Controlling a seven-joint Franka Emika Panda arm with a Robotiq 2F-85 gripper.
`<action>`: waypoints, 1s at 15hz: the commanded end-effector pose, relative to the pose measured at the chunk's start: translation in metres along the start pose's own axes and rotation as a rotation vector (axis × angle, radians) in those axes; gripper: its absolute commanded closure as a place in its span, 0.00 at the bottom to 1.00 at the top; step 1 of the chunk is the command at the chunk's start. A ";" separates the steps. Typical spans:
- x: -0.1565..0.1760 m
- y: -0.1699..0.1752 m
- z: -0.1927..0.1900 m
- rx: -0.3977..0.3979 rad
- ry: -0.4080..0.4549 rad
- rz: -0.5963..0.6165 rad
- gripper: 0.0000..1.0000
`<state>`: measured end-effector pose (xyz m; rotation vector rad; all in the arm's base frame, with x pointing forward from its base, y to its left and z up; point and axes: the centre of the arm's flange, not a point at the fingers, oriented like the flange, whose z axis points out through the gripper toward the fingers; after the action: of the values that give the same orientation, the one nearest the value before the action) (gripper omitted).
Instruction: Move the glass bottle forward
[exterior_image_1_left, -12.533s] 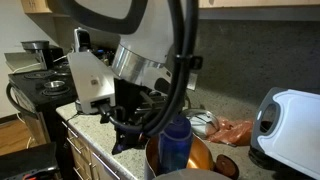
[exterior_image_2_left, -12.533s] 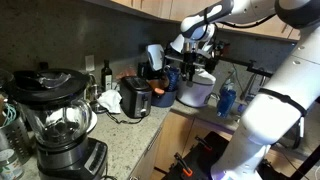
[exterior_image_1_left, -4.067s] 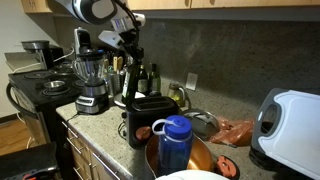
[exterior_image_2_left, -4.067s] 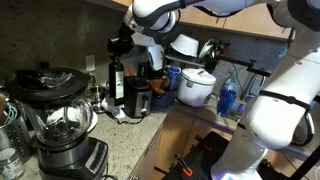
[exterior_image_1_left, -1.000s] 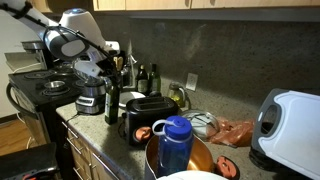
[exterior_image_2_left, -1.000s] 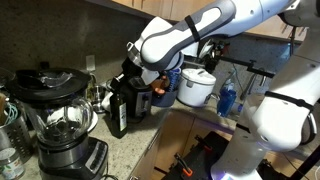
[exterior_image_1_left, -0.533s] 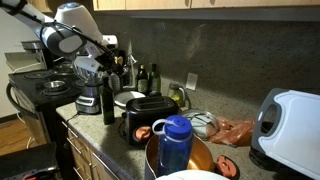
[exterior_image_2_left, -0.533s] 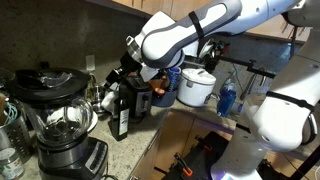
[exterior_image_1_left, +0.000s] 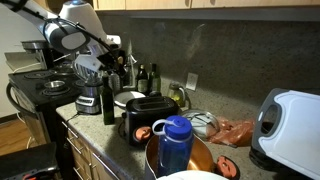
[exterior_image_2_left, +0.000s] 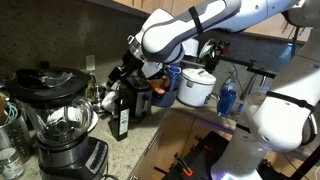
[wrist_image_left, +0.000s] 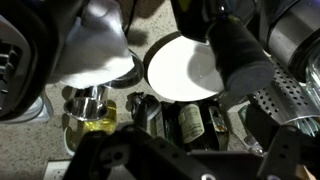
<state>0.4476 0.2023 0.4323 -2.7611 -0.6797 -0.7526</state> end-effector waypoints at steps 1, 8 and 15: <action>0.031 0.049 -0.013 0.015 -0.085 0.085 0.00; 0.077 0.141 -0.035 -0.060 -0.226 0.221 0.00; 0.062 0.167 -0.030 -0.058 -0.369 0.248 0.00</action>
<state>0.5628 0.0705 0.4781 -2.9919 -0.3638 -0.2167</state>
